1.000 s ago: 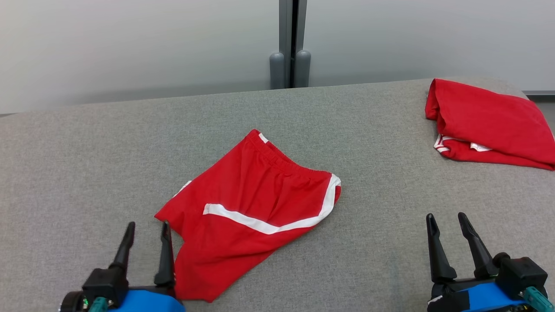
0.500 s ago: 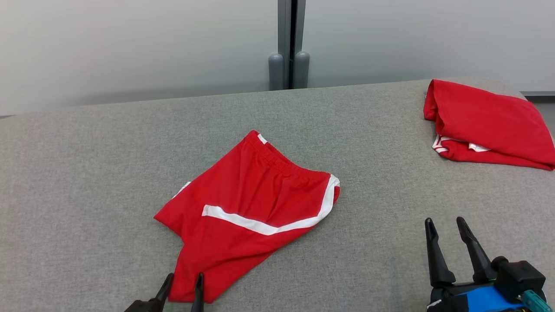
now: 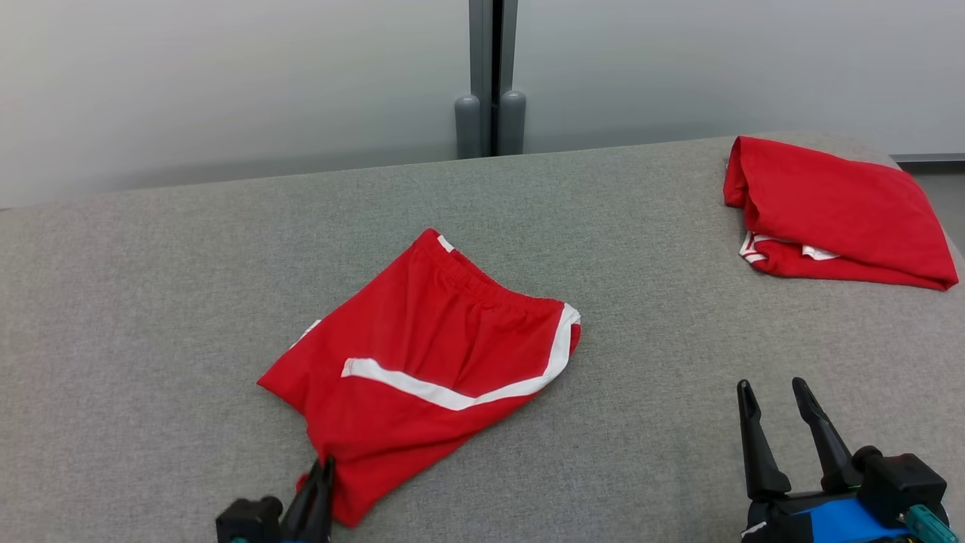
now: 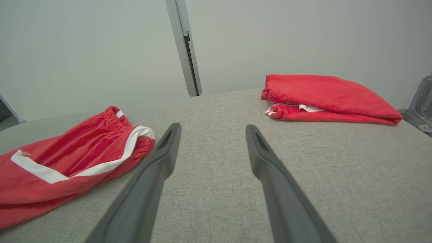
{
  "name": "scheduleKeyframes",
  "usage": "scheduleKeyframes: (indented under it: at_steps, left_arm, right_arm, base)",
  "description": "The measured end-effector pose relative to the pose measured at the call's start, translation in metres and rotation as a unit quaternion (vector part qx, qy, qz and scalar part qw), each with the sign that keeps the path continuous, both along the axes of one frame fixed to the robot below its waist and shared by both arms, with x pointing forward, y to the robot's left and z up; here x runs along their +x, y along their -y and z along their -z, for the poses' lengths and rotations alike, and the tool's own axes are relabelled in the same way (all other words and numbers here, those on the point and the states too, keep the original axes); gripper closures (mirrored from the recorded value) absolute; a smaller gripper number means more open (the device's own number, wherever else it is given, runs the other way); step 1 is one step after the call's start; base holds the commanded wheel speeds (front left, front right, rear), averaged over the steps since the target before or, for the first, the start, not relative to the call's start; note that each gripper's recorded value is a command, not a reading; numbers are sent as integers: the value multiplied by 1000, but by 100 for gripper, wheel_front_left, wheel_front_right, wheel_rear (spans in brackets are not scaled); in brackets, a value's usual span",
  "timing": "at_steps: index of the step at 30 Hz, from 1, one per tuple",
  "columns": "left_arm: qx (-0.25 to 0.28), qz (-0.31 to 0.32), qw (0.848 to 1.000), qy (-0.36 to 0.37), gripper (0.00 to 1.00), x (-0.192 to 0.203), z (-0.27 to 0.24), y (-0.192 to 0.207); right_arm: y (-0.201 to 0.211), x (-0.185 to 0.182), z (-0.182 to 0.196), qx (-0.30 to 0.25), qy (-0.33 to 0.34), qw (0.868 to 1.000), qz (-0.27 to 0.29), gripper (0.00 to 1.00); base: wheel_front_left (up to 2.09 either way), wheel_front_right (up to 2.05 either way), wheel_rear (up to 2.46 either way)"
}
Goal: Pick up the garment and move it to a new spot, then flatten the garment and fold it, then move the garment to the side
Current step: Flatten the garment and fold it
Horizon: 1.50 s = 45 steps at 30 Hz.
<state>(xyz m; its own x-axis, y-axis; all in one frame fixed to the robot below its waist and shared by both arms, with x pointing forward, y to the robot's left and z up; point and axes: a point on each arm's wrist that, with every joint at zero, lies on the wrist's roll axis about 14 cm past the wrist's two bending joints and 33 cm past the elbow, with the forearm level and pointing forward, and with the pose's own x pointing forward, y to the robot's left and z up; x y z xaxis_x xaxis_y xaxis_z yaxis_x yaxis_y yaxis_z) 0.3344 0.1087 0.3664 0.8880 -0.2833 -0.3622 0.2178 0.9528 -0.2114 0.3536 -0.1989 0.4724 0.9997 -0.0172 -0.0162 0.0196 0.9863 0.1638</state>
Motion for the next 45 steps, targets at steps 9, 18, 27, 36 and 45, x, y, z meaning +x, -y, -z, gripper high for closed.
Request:
scheduleKeyframes:
  at_steps: [9, 18, 27, 36, 45]
  left_arm:
    - [-1, -5, 991, 132, 100, 64, -75, -3]
    - [-4, 62, 977, 204, 100, 79, -118, 40]
    - [2, 137, 983, 120, 100, 3, -63, 64]
    - [5, 151, 988, 44, 48, -53, -25, 55]
    - [-8, 70, 985, 155, 0, -4, -90, 25]
  right_arm:
    - [4, -2, -2, -5, 3, 1000, 6, 0]
    - [10, -5, -4, -4, 5, 1000, 16, 0]
    - [9, -2, -3, 2, 5, 1000, 14, 0]
    - [1, 2, -4, 4, 6, 1000, 2, 0]
    - [2, 1, -4, 4, 7, 1000, 3, 0]
  base:
    - [0, 0, 0]
    - [0, 0, 0]
    - [0, 0, 0]
    - [0, 0, 0]
    - [0, 0, 0]
